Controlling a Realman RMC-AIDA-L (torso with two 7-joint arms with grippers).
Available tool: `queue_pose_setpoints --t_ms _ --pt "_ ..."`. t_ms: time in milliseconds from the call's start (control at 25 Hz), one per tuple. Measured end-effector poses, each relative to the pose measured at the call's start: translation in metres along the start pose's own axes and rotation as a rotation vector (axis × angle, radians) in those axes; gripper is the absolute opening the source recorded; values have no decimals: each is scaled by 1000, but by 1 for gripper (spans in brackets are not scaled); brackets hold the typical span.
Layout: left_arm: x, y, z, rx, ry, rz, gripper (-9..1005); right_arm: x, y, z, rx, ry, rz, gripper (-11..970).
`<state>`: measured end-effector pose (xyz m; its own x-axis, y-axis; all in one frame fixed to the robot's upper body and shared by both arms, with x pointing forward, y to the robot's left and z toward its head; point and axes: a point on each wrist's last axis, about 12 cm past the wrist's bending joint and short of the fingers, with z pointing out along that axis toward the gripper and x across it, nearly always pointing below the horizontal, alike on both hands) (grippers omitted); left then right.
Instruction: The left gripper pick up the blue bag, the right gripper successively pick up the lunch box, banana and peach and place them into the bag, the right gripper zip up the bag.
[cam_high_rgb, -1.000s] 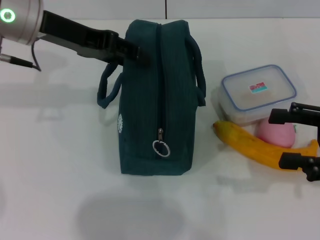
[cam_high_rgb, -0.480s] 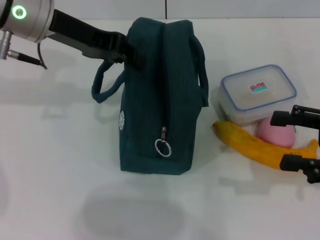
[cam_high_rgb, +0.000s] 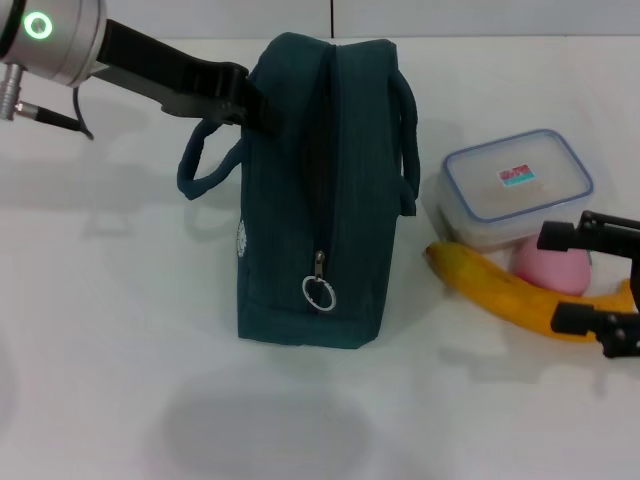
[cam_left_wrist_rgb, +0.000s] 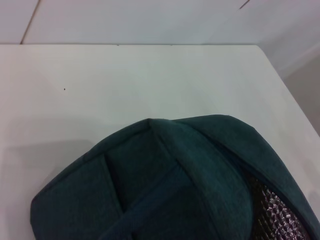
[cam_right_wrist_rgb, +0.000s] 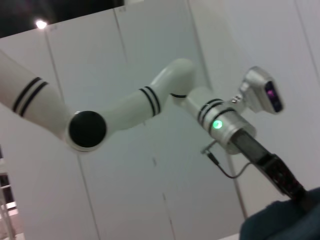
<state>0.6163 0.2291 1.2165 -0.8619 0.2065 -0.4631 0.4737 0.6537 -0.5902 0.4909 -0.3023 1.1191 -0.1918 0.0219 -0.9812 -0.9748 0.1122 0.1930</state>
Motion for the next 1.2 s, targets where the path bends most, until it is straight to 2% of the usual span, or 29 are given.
queue_pose_setpoints --t_ms 80,120,160,240,320,400,520,680,880,1040,1200 --pt "1 1 0 0 -2 -8 60 2 -2 -1 33 -21 13 814" --pt "1 1 -1 0 -2 -10 60 4 -4 -5 93 -65 29 814" --pt "2 2 -1 0 -3 -12 60 4 -4 -5 93 -65 29 814" --pt "4 3 0 1 -2 -18 61 8 -9 -10 191 -122 58 814" --pt "6 4 0 3 -1 -21 59 12 -16 -19 308 -176 116 814" --pt "7 4 1 5 0 -23 55 18 -25 -35 460 -241 233 814" --pt "9 5 2 6 1 -25 55 24 -32 -54 586 -299 361 814" --pt "10 6 2 6 2 -23 55 31 -35 -72 691 -356 505 814" --pt "11 7 2 5 2 -18 55 37 -40 -80 765 -382 615 814" --pt "11 7 2 6 2 -14 55 47 -47 -78 832 -387 708 813" --pt "12 6 3 9 3 2 55 71 -50 -60 898 -423 816 813"
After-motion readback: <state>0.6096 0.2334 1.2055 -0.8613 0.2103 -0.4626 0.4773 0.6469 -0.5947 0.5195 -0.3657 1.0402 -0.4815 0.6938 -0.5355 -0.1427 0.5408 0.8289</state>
